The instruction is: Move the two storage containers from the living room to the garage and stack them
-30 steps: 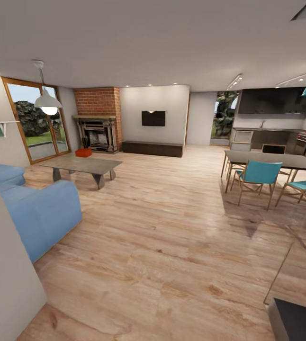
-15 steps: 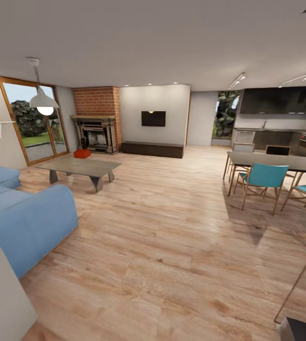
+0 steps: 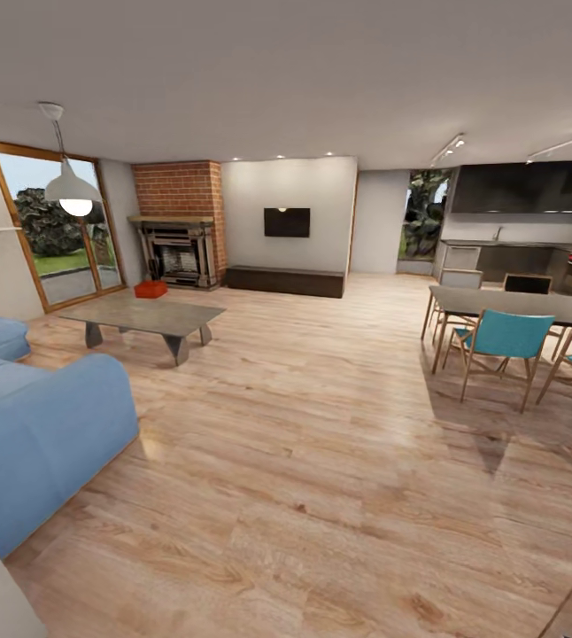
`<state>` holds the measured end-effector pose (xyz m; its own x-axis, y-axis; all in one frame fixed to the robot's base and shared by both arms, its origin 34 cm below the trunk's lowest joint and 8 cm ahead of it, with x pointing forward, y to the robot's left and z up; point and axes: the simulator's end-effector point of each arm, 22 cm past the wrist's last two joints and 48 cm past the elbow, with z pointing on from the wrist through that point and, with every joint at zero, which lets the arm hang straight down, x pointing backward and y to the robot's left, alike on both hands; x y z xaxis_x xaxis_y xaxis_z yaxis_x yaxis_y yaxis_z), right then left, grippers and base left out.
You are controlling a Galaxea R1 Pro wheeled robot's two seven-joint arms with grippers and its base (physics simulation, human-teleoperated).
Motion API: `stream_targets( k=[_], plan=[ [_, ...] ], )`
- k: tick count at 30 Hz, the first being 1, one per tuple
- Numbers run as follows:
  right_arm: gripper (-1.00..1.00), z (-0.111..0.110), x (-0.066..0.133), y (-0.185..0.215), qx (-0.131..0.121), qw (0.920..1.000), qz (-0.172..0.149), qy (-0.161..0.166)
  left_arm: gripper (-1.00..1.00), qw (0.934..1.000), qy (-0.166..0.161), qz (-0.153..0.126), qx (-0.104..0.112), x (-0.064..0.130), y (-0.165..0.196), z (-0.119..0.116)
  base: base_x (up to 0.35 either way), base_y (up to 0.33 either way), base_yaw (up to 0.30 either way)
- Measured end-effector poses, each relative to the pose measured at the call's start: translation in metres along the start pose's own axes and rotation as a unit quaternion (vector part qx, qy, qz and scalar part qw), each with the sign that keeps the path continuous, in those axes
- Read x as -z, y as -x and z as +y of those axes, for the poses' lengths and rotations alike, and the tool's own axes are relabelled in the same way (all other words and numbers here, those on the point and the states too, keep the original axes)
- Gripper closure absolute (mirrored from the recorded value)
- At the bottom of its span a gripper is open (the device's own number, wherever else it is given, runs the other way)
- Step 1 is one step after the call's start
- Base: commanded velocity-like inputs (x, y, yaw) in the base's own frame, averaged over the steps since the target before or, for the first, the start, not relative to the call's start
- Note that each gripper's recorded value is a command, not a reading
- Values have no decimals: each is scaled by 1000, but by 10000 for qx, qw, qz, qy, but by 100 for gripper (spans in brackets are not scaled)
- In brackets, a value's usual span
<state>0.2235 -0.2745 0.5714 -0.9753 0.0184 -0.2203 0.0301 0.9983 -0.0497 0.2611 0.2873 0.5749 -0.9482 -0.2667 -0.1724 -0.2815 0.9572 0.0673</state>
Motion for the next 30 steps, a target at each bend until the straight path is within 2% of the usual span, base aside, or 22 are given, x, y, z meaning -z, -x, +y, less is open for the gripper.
stream_targets(
  k=[25, 30],
  plan=[
    [-100, -1, 0, 0, -6, 10000, 0, -8, -100, 10000, 0, 0, 0, 0, 0, 0, 324, 0, 0],
    [-100, 0, 0, 0, -15, 10000, 5, -9, -100, 10000, 0, 0, 0, 0, 0, 0, 324, 0, -123]
  ],
)
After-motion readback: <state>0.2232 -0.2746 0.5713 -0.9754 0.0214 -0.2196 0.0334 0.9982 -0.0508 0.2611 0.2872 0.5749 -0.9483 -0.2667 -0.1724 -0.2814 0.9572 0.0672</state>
